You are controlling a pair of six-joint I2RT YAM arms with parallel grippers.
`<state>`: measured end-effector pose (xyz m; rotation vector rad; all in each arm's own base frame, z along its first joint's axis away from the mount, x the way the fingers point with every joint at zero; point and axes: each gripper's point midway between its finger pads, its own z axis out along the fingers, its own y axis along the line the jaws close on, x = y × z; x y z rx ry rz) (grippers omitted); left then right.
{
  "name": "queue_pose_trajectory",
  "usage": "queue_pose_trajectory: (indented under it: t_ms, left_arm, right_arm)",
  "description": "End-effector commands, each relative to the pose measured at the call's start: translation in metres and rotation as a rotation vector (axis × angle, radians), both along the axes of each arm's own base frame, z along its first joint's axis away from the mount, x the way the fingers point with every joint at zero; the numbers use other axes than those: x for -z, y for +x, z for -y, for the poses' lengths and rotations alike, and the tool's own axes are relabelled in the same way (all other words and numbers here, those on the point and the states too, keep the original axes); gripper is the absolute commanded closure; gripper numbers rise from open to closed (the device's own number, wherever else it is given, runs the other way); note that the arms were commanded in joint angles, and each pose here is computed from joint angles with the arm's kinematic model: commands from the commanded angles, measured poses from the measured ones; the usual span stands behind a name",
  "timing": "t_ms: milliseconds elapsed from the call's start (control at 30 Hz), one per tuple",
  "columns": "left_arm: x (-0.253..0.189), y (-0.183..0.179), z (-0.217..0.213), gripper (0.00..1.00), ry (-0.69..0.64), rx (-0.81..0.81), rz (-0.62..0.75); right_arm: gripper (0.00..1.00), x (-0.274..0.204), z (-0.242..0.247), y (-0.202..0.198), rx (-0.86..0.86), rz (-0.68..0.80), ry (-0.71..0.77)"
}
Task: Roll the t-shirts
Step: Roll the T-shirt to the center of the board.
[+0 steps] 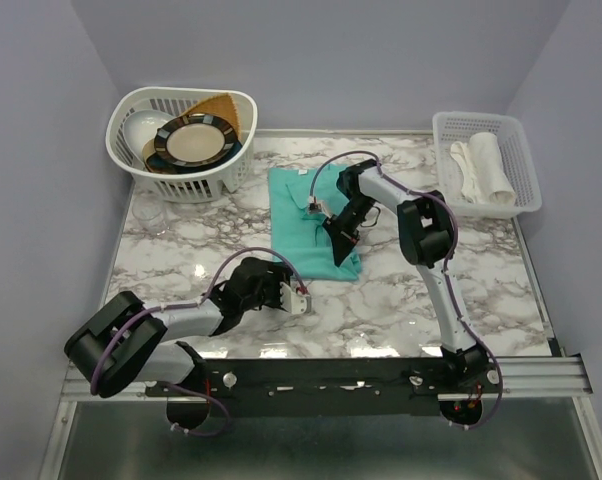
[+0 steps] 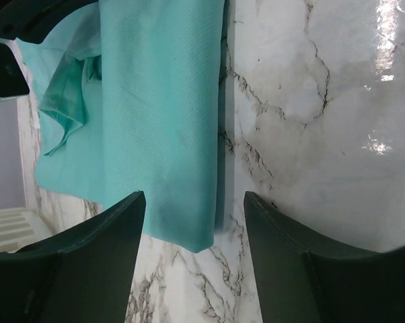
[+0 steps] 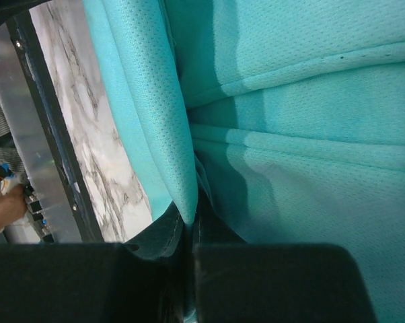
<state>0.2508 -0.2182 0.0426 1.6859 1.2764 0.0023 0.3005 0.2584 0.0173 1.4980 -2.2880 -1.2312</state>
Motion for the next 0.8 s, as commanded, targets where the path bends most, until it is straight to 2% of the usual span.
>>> queue_pose_trajectory:
  t_ms: [0, 133, 267, 333, 400, 467, 500, 567, 600, 700, 733, 767]
  left_arm:
    - [-0.005, 0.007, 0.010, 0.35, 0.026, 0.063, 0.078]
    - [0.009, 0.000, 0.013, 0.48, 0.091, 0.123, 0.013]
    - [0.022, 0.006, 0.011, 0.61, 0.155, 0.074, -0.083]
    - [0.022, 0.010, 0.013, 0.71, 0.164, 0.065, -0.100]
    - [0.025, 0.007, 0.013, 0.87, 0.175, 0.062, -0.144]
    - [0.017, 0.010, 0.018, 0.94, 0.156, 0.057, -0.163]
    - [0.021, 0.001, 0.017, 0.98, 0.156, 0.070, -0.229]
    - [0.006, 0.005, 0.023, 1.00, 0.118, 0.080, -0.262]
    - [0.010, -0.003, 0.019, 1.00, 0.132, 0.079, -0.322]
    - [0.002, -0.007, 0.022, 1.00, 0.093, 0.083, -0.404]
    - [-0.005, -0.007, 0.027, 1.00, 0.060, 0.087, -0.436]
    - [-0.006, -0.006, 0.028, 1.00, 0.051, 0.085, -0.459]
  right_arm:
    - [0.89, 0.026, 0.025, -0.014, -0.060, -0.065, -0.146]
    - [0.88, 0.026, 0.024, -0.014, -0.062, -0.064, -0.145]
    - [0.88, 0.027, 0.024, -0.015, -0.065, -0.065, -0.149]
    - [0.85, 0.027, 0.025, -0.015, -0.066, -0.064, -0.151]
    - [0.74, 0.025, 0.024, -0.014, -0.064, -0.060, -0.147]
    - [0.63, 0.014, 0.026, -0.010, -0.068, -0.027, -0.113]
    - [0.60, 0.007, 0.024, -0.009, -0.051, -0.021, -0.085]
    - [0.57, -0.005, 0.033, 0.002, 0.012, 0.009, -0.058]
    - [0.55, -0.025, 0.033, 0.010, 0.040, 0.060, -0.018]
    - [0.47, -0.046, 0.048, 0.026, 0.123, 0.167, 0.050]
    - [0.46, -0.073, 0.053, 0.041, 0.145, 0.308, 0.101]
    - [0.46, -0.065, 0.061, 0.028, 0.144, 0.307, 0.092]
